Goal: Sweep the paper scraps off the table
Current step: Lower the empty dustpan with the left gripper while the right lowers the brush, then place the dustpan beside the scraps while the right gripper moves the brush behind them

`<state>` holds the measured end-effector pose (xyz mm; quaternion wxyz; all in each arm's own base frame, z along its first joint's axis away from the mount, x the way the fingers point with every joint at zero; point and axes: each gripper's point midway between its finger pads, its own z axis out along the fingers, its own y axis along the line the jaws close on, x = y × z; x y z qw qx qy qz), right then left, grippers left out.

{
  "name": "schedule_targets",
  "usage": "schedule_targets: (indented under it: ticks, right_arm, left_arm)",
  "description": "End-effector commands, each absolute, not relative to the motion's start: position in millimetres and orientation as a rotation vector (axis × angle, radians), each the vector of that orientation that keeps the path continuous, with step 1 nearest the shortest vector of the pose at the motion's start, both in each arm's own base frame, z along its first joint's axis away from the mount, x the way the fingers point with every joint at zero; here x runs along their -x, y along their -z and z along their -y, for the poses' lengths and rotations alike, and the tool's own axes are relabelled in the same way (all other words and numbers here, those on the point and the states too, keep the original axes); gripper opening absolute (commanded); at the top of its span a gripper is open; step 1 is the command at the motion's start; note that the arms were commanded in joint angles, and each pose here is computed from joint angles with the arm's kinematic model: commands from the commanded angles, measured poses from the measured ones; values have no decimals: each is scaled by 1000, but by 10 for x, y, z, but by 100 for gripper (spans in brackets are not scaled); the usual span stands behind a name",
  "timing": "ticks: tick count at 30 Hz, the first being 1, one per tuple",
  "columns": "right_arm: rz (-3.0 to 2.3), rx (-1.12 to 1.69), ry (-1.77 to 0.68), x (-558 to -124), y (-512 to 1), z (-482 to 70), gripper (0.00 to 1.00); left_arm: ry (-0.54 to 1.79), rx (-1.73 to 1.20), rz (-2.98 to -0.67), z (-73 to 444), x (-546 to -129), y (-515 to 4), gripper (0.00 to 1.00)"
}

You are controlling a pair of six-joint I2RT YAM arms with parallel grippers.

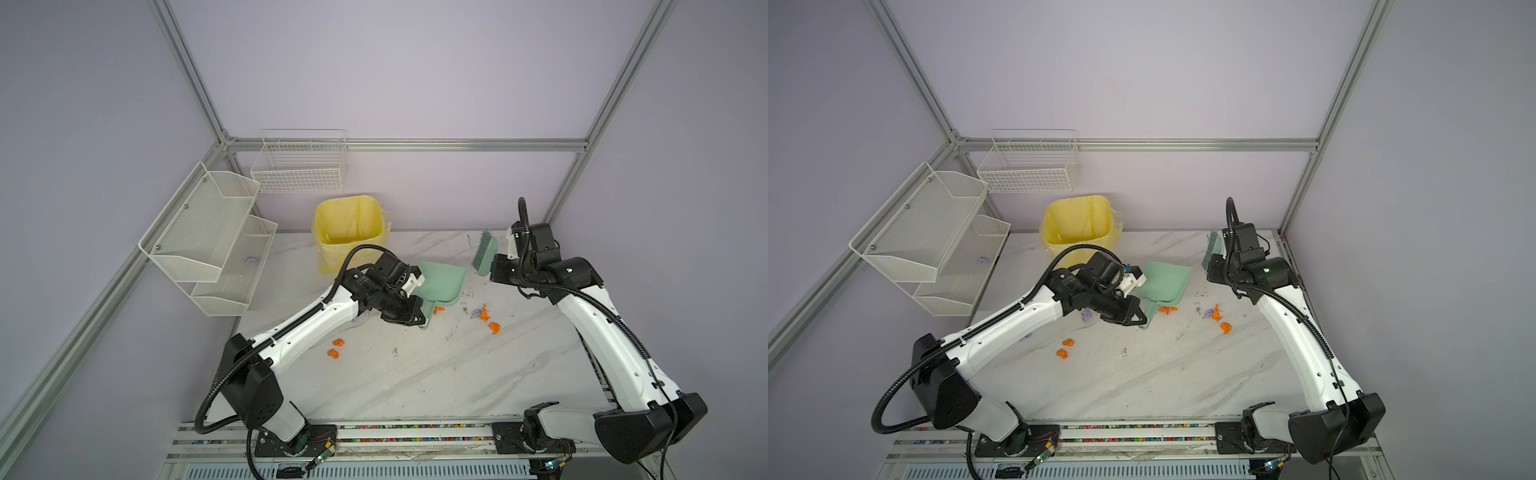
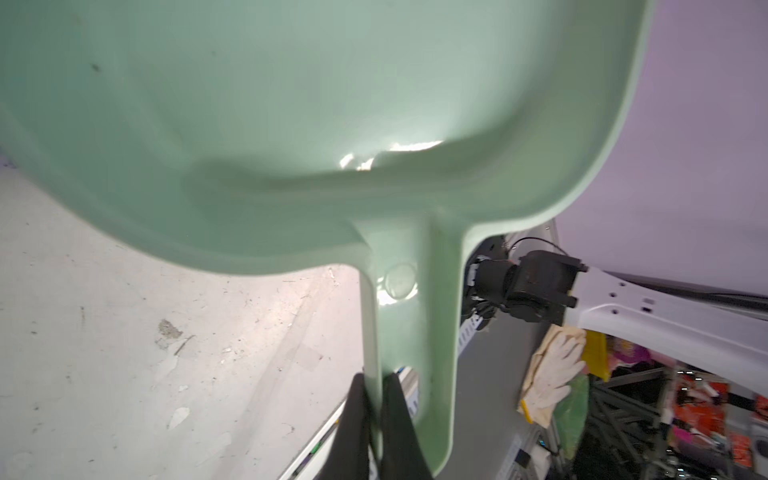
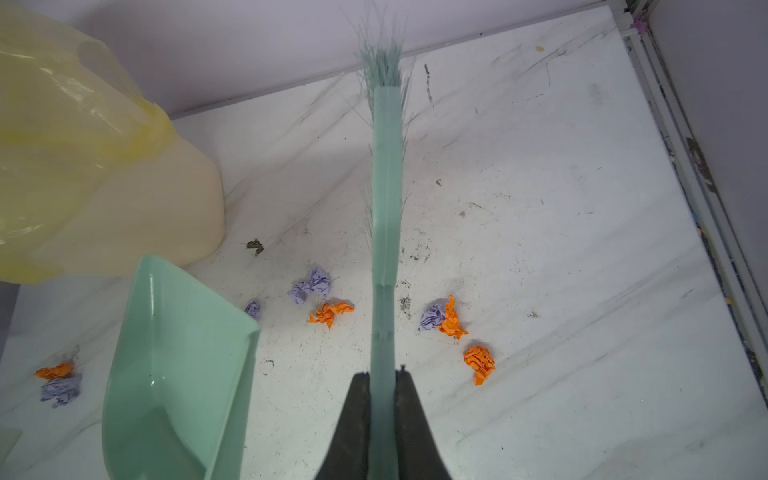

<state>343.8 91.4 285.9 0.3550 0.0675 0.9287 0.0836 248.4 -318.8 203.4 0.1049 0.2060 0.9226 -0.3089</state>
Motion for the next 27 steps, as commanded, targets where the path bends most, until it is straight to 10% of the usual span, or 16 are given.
schedule_targets:
  ticks: [1,27]
  right_arm:
    - [-2403,-192,-127,-3473,-2895,-785,0]
    - [-2476,-316,191,-3285,-2726,-248,0]
  left_arm:
    - [574,-749,-2700,2944,-2635,-1982,0]
    - [444,-924,-2777,3166,-2462,-1527,0]
